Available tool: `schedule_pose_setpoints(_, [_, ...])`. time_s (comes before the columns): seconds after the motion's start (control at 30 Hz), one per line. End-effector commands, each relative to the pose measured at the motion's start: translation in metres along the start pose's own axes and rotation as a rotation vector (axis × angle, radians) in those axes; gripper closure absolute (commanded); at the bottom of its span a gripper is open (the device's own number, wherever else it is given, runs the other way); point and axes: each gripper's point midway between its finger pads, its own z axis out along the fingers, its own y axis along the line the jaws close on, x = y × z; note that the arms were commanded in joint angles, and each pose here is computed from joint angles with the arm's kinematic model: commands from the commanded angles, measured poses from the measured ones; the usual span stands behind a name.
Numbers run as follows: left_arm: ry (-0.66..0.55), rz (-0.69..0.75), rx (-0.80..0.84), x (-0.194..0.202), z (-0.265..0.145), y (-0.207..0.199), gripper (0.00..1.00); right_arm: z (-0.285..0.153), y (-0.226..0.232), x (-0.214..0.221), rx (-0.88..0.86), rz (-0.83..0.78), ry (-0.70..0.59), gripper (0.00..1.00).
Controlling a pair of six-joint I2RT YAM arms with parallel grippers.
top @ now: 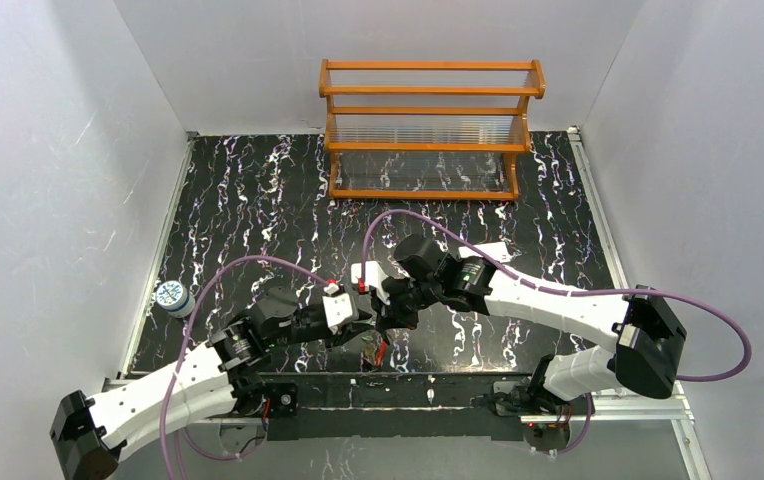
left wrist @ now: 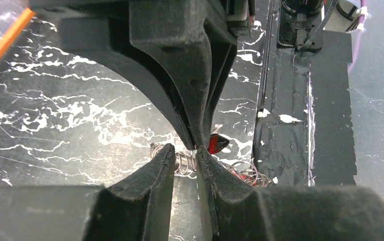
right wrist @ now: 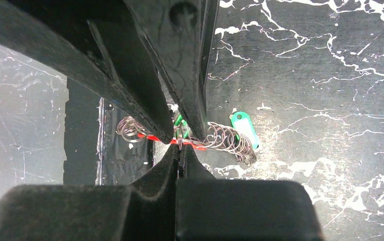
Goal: Put the keys on the keyring
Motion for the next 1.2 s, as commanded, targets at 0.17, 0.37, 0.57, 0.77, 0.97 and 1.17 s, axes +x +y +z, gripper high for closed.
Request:
schedule_pose_setpoints(0.17, [0.025,-0.019,0.039,0.006,0.007,-0.006,0.85,-0.009,-0.001,-0.035,0.005,-0.051,-0.099,0.99])
schedule_pose_setpoints(0.37, [0.025,-0.014,0.039,0.007,0.008,-0.005,0.95,-0.01,-0.001,-0.037,0.008,-0.055,-0.102,0.99])
schedule_pose_setpoints(0.57, [0.044,-0.02,0.036,0.012,0.009,-0.004,0.89,-0.011,0.0,-0.039,0.005,-0.057,-0.107,0.99])
schedule_pose_setpoints(0.77, [0.06,-0.02,0.025,0.015,0.009,-0.002,0.9,-0.012,0.0,-0.041,0.006,-0.058,-0.109,0.99])
schedule_pose_setpoints(0.97, [0.069,-0.022,0.013,0.016,0.008,0.0,0.86,-0.012,0.0,-0.04,0.005,-0.06,-0.109,0.99])
schedule_pose_setpoints(1.17, [0.055,-0.02,0.007,0.014,0.007,0.0,1.0,-0.011,-0.002,-0.039,0.017,-0.052,-0.104,0.99])
